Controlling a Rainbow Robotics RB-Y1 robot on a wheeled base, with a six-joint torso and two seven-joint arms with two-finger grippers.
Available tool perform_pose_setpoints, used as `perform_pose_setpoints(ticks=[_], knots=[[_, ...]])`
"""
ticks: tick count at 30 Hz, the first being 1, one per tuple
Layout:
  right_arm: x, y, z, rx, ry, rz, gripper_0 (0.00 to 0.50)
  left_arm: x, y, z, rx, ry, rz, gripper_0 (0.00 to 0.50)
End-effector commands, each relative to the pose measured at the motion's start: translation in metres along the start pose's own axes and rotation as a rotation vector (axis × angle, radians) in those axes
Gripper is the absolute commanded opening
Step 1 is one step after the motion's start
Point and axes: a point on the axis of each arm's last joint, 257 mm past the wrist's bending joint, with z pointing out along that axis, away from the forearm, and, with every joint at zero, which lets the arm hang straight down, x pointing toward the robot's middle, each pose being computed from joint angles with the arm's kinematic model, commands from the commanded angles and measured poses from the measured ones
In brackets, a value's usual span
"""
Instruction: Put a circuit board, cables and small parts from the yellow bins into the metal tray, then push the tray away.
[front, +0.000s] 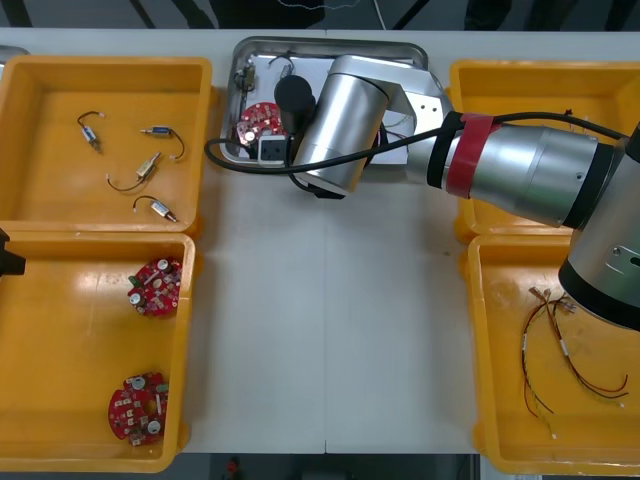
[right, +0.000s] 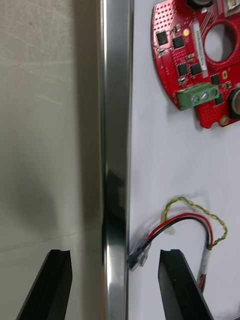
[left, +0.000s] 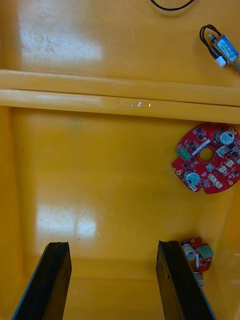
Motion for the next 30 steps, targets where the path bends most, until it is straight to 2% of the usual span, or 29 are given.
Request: perform_pose_setpoints(ticks=[1, 7, 13, 15, 20, 24, 27, 28, 30], knots=[[-0.043, -0.015, -0.044, -0.027, -0.067, 0.010, 0.500, -0.003, 0.013, -0.014, -0.046, -0.021, 0.038, 0.500], [-0.045, 0.003, -0.074, -0.108, -0.071, 0.058, 0.500, -0.003, 0.013, -0.014, -0.046, -0.021, 0.038, 0.500], [-0.033, 0.019, -0.101, -0.143, -0.055, 0.104, 0.500, -0.003, 0.013, -0.014, -0.046, -0.021, 0.038, 0.500], [-0.027, 0.023, -0.109, -0.154, -0.049, 0.124, 0.500, -0.003, 0.013, -0.014, -0.046, -0.021, 0.038, 0.500], [-0.001, 0.040, -0.129, -0.235, -0.028, 0.260, 0.500, -0.003, 0.013, -0.014, -0.046, -0.021, 0.038, 0.500], [0.024, 0.053, -0.147, -0.278, 0.016, 0.398, 0.500, -0.003, 0.013, -0.014, -0.046, -0.021, 0.038, 0.500], [0.024, 0.048, -0.157, -0.260, -0.021, 0.511, 0.500, -0.003, 0.013, -0.014, -0.046, -0.021, 0.038, 0.500], [0.024, 0.048, -0.157, -0.260, -0.021, 0.511, 0.500, -0.003, 0.013, -0.014, -0.046, -0.021, 0.038, 0.500], [0.026, 0.044, -0.165, -0.241, -0.056, 0.631, 0.500, -0.003, 0.013, -0.014, -0.046, -0.021, 0.038, 0.500]])
